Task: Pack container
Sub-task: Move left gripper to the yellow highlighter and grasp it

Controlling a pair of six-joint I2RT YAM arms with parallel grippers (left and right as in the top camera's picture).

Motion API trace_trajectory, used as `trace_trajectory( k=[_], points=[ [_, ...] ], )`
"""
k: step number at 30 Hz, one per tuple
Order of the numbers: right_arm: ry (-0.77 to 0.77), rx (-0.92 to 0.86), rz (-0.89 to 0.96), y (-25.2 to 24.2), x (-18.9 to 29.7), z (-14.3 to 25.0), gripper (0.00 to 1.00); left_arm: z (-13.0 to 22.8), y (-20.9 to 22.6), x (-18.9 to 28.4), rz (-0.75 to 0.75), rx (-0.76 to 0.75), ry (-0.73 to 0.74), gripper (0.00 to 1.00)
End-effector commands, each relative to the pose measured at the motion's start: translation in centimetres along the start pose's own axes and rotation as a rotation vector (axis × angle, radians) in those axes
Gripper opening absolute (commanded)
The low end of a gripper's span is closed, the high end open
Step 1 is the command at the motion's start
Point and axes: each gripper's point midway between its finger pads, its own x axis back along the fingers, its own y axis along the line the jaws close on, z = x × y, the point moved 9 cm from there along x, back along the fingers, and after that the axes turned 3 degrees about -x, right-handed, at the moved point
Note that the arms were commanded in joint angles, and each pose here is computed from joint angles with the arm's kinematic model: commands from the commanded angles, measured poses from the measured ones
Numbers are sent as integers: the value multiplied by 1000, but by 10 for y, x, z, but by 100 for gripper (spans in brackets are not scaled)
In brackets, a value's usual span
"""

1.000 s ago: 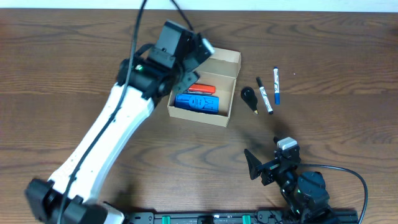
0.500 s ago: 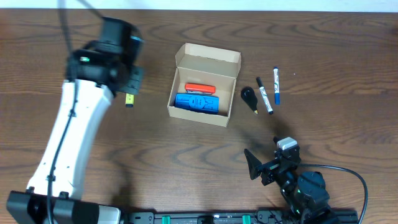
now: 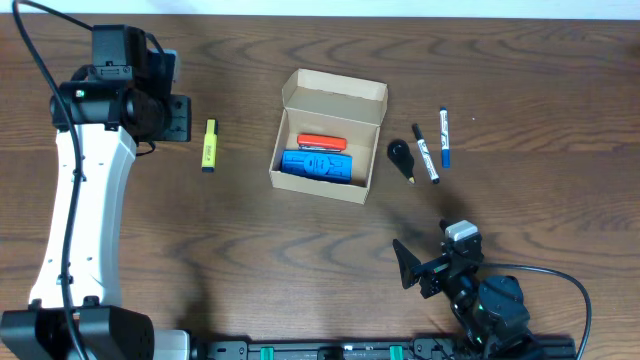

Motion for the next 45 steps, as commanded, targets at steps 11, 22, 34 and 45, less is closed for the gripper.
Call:
trace_trajectory(
  k=[11, 22, 34, 45],
  points=[
    [-1, 6, 0, 0, 0, 1, 99, 8, -15, -3, 176, -107, 32, 48],
    [-1, 6, -5, 0, 0, 1, 99, 8, -13, -3, 155, -145, 33, 57],
    [-95, -216, -279, 25, 4, -22, 99, 9, -13, -3, 156, -144, 41, 66],
    [-80, -200, -234, 21, 2, -19, 99, 3, -1, -21, 31, -149, 24, 65]
  ],
)
